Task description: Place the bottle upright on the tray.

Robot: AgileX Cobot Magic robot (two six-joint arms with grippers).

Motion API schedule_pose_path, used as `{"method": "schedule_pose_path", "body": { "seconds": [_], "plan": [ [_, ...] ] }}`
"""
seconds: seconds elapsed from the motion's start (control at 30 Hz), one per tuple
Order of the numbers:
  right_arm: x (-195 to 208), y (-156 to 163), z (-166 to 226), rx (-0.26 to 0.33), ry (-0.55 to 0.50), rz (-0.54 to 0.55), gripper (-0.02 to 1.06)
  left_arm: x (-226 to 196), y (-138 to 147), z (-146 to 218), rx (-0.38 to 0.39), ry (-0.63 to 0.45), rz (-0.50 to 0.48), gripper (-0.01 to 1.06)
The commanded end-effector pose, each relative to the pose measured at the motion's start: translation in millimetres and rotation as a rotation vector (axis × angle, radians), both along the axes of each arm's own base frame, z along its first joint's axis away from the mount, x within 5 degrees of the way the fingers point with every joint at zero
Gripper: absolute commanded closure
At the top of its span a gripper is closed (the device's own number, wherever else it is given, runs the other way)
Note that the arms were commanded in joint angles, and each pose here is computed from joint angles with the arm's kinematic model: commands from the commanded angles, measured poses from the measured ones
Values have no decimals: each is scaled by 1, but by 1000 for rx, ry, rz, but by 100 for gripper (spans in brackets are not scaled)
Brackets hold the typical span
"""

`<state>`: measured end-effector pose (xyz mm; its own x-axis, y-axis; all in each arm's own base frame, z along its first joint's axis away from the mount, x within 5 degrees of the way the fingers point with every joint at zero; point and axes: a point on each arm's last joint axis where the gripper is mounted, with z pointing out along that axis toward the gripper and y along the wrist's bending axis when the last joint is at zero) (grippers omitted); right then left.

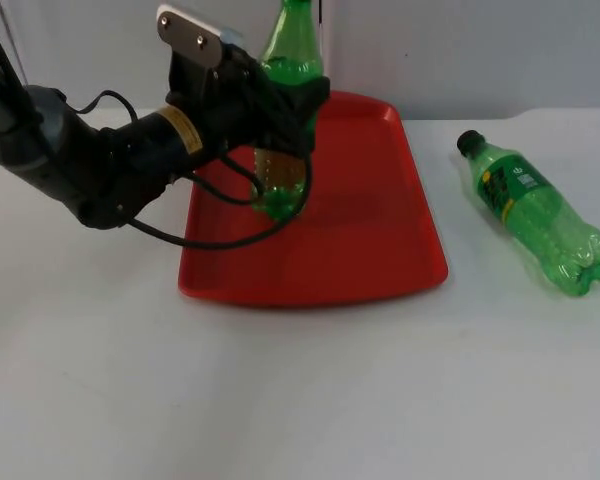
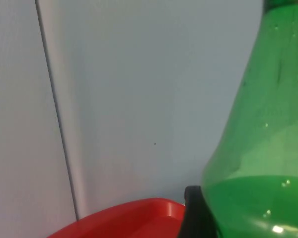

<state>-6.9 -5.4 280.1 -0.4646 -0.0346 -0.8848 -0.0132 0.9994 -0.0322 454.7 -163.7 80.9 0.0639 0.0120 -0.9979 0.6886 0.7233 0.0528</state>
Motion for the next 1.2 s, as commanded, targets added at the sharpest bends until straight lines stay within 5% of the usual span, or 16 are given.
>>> {"method": "schedule_pose_path", "body": {
  "seconds": [0.0,0.07,0.23,0.57,0.83,1.17],
  "plan": [
    [0,0,0,-6,-9,-5,-1,-1,-1,-3,8,10,-14,53],
    [0,0,0,-6,-9,-5,-1,-1,-1,-3,8,10,-14,32],
    [0,0,0,-6,-9,-5,-1,-2,-1,-1,-10,-7,-20,20],
    [0,0,0,-6,-9,-5,-1,-3,-2,3,-37,-38,-36,19],
    [0,0,0,-6,-9,-5,-1,-8,-7,-1,18,-42,-113,19],
    [0,0,0,-6,-9,-5,-1,-5,-1,-9,77,26,-79,19]
  ]
}}
